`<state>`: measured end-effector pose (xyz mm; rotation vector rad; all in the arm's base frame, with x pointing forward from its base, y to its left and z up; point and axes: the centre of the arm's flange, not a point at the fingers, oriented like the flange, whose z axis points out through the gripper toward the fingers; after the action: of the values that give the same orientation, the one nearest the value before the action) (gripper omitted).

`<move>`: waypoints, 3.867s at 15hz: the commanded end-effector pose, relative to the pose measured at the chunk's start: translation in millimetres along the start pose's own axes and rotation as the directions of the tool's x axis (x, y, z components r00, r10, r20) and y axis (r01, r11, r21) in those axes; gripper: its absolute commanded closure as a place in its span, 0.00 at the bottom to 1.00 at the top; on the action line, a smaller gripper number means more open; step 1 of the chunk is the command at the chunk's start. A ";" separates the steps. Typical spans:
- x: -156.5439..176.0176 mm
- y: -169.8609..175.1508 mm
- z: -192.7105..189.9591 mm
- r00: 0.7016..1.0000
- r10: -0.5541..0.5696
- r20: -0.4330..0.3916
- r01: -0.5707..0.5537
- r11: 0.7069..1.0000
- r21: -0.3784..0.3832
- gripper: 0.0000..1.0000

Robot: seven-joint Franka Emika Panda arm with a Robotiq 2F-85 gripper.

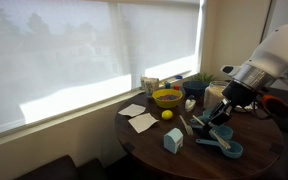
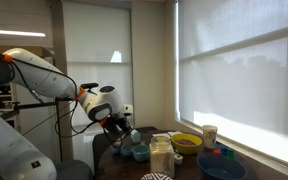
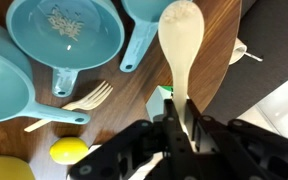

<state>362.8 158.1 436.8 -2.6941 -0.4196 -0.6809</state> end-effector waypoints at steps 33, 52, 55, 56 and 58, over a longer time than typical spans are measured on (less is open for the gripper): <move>-38.6 30.5 9.5 0.991 -0.137 0.001 0.133 0.960 0.246 0.97; -50.6 61.7 18.6 0.973 -0.175 -0.153 0.223 0.890 0.398 0.97; -52.4 58.5 18.9 0.960 -0.211 -0.185 0.273 0.855 0.441 0.97; -52.9 59.0 19.4 0.966 -0.205 -0.161 0.255 0.867 0.428 0.97; -55.0 58.7 17.9 0.960 -0.213 -0.183 0.274 0.858 0.434 0.97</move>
<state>367.5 106.1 390.8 -2.1677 -0.7805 -0.7018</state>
